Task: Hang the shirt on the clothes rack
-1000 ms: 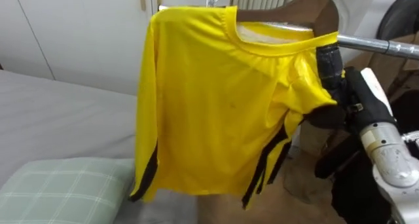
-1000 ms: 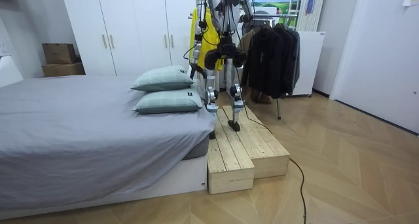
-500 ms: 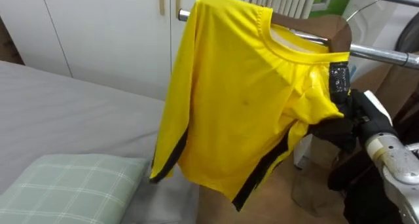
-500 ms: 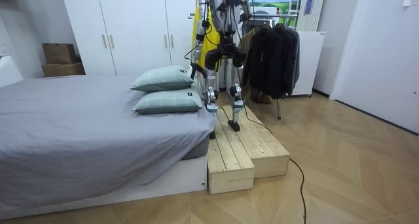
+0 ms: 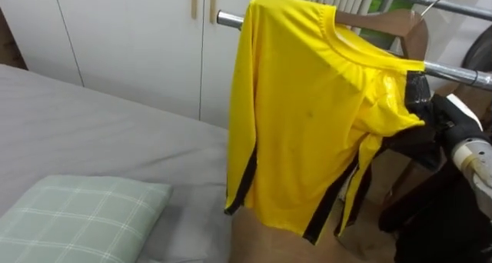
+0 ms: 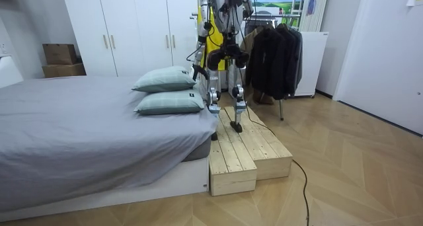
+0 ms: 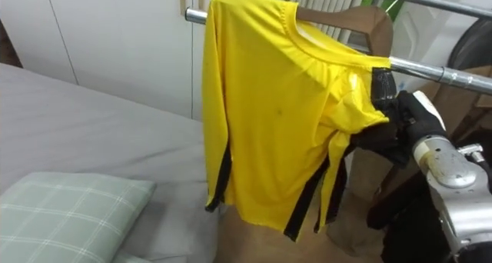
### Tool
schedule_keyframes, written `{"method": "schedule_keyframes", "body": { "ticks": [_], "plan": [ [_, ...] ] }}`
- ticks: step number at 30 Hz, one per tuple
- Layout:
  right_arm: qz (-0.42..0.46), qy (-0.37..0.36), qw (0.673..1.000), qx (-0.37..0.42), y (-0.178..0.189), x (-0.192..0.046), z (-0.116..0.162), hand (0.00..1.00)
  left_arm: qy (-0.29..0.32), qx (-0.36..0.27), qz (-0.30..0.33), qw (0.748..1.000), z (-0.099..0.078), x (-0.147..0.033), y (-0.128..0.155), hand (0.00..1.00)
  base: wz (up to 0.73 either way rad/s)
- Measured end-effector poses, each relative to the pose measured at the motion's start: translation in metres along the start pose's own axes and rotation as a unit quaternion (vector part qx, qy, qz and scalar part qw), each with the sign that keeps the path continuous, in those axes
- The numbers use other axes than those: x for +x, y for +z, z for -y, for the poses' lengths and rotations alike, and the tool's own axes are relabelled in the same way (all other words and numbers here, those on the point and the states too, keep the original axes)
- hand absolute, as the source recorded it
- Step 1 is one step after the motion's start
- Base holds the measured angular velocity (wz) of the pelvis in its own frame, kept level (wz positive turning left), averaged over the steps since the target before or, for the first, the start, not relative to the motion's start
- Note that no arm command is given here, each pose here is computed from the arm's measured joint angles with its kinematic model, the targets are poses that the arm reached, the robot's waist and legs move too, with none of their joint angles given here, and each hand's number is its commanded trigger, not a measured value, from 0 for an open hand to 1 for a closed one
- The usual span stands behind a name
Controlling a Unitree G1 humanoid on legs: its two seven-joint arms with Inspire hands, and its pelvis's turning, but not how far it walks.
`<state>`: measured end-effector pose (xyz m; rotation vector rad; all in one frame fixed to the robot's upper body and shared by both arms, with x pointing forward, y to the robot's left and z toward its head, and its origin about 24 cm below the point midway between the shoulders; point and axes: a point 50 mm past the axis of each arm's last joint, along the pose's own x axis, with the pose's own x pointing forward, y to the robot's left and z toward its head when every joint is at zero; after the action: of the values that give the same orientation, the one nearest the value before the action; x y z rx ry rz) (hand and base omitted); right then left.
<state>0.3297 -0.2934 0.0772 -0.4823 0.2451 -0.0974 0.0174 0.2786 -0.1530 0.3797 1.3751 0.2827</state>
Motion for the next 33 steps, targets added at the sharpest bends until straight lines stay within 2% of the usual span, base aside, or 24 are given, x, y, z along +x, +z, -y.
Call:
{"method": "schedule_keyframes", "body": {
  "ticks": [9, 20, 28, 33],
  "plan": [
    [-0.039, 0.006, 0.998, -0.051, -0.021, -0.002, 0.006, 1.0, 0.004, 0.01, 0.019, 1.0, -0.002, -0.001, 0.003, 0.0, 0.08],
    [-0.082, 0.032, 0.994, -0.058, -0.044, -0.004, 0.001, 1.0, 0.007, 0.022, 0.027, 0.999, -0.003, -0.001, 0.008, 0.0, 0.02],
    [-0.179, 0.108, 0.974, -0.089, -0.085, -0.015, -0.018, 1.0, 0.001, 0.042, 0.05, 0.998, -0.001, 0.001, 0.024, 0.0, 0.0],
    [-0.192, 0.129, 0.969, -0.091, -0.09, -0.017, -0.021, 1.0, -0.005, 0.043, 0.059, 0.997, -0.002, 0.001, 0.031, 0.0, 0.0]
  ]
}}
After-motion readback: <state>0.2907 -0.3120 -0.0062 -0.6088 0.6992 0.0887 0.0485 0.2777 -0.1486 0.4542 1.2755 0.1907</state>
